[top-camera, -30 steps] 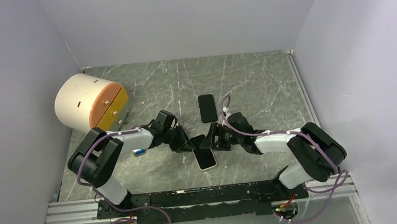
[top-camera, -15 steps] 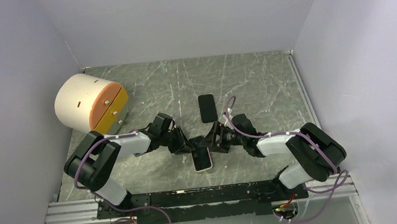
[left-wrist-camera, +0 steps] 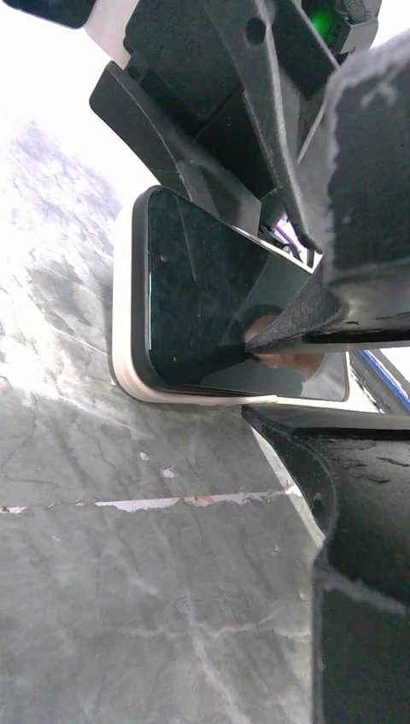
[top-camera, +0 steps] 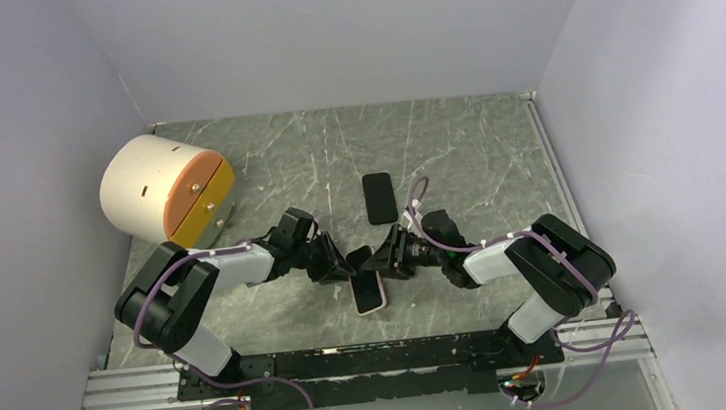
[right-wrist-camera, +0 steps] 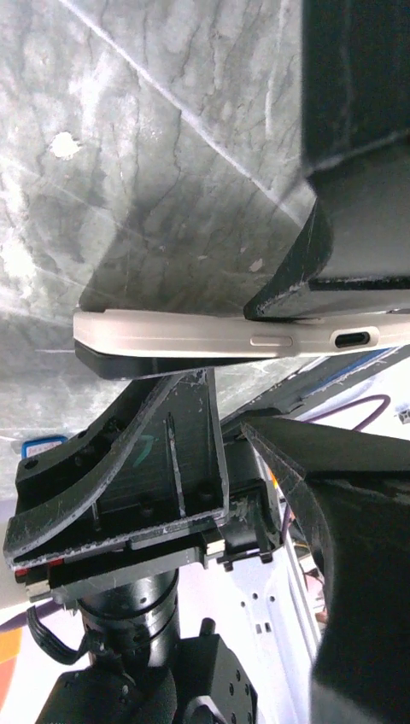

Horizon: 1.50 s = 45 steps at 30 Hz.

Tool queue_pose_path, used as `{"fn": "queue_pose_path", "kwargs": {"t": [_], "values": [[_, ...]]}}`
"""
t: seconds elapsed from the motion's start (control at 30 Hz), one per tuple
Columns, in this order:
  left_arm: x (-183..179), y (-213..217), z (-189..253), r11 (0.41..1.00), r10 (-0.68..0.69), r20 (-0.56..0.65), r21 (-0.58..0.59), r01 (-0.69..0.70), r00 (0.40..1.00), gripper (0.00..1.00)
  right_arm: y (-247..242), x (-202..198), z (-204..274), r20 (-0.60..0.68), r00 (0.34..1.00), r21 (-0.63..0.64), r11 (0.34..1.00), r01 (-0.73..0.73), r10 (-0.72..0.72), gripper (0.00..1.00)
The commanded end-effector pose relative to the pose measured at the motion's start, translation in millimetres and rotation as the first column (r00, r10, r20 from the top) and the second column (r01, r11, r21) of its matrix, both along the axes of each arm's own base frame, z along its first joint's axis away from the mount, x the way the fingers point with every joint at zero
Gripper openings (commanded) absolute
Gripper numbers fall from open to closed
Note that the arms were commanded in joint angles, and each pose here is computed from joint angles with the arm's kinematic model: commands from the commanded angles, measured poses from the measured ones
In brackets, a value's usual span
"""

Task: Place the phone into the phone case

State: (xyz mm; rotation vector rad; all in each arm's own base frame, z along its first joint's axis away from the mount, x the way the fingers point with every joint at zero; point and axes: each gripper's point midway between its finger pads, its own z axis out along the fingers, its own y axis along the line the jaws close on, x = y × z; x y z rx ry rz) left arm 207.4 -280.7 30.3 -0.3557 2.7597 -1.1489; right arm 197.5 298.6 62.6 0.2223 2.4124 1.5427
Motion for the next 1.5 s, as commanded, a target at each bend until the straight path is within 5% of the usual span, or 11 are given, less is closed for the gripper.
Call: {"fn": "queue_pose_path", "kwargs": {"t": [0.0, 0.4, 0.67, 0.83, 1.03, 1.13, 1.47], "values": [[-15.0, -13.4, 6.6, 0.998, -0.056, -0.010, -0.041, 0.056, 0.998, 0.30, 19.7, 2.0, 43.0, 0.141, 0.988, 0.107, 0.991, -0.086, 0.070, 0.42], [-15.3, -14.4, 7.1, 0.997, -0.056, -0.008, -0.051, 0.056, 0.998, 0.31, 9.9, 9.2, 17.2, 0.154, 0.985, -0.055, 0.996, -0.065, 0.073, 0.12], [-15.8, -15.4, 6.5, 0.997, -0.059, -0.015, -0.055, 0.059, 0.998, 0.31, 11.7, 8.3, 15.3, 0.150, 0.984, -0.066, 0.994, -0.082, 0.091, 0.31], [-14.0, -15.5, 15.0, 0.997, -0.058, 0.004, -0.059, 0.058, 0.998, 0.33, 13.3, 8.4, 19.0, 0.173, 0.977, -0.075, 0.991, -0.112, 0.123, 0.11], [-9.5, -4.8, 64.7, 0.997, -0.056, 0.107, -0.038, 0.060, 0.993, 0.58, 17.2, 6.3, 62.9, 0.323, 0.932, -0.012, 0.985, -0.173, 0.168, 0.00], [-3.2, 6.3, 104.0, 0.998, -0.033, 0.189, -0.044, 0.042, 0.981, 0.79, 17.3, 2.2, 93.7, 0.418, 0.891, 0.034, 0.978, -0.208, 0.175, 0.00], [-3.5, 29.9, 221.3, 0.968, -0.012, 0.451, -0.218, 0.123, 0.892, 0.89, 12.7, -27.0, 198.4, 0.681, 0.723, 0.225, 0.907, -0.357, 0.116, 0.00]]}}
